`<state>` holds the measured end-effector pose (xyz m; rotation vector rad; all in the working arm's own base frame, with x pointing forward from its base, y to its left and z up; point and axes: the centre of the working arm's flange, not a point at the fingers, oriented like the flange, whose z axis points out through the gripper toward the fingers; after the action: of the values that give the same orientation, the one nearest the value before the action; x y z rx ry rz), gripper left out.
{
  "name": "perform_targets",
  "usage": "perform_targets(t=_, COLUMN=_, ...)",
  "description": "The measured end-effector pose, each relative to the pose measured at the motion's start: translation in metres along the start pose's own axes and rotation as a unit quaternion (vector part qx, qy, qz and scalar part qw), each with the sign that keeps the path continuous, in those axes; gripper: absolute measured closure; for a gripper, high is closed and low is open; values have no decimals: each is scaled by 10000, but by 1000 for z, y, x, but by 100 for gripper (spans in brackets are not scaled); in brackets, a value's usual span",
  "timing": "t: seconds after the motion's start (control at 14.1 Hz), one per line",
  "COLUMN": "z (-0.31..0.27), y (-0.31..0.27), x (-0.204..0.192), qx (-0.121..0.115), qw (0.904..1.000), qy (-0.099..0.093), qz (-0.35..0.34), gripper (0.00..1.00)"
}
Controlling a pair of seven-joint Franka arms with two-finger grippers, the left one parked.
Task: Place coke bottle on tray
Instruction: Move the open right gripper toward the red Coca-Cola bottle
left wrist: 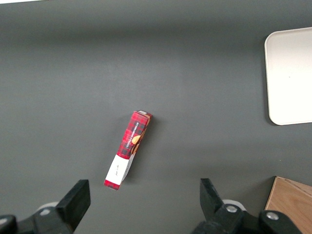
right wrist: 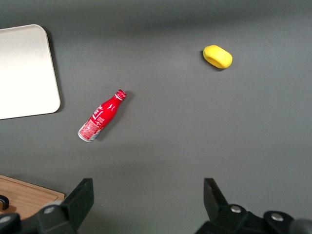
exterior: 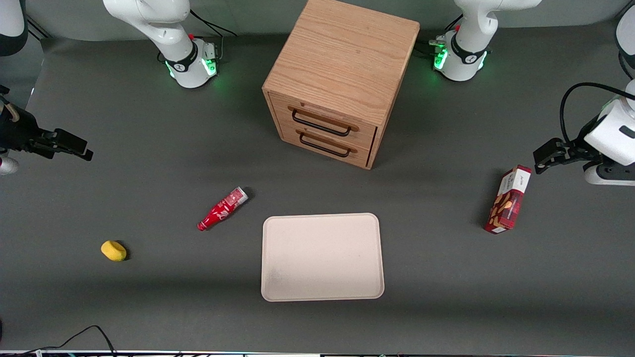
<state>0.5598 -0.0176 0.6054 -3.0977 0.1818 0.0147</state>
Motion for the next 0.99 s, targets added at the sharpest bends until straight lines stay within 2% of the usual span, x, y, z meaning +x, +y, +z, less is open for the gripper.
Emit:
perform_targets(t=0.5, z=7, y=-12, x=-1, qx=-10, qw=9993, qy=-15, qz=384, gripper=0)
perform_targets(t=0.64, z=27, y=-29, x=4, qx=99, qw=9978, qy=40, qz=654, gripper=0)
perform_targets(t=0.78, z=54, y=-56, x=9, qx=176, qw=9927, qy=-65, qz=1190, gripper=0)
perform_targets(t=0.99, z=107, y=-117, x=17, qx=136, qw=9823, qy=-266, qz=1851, gripper=0)
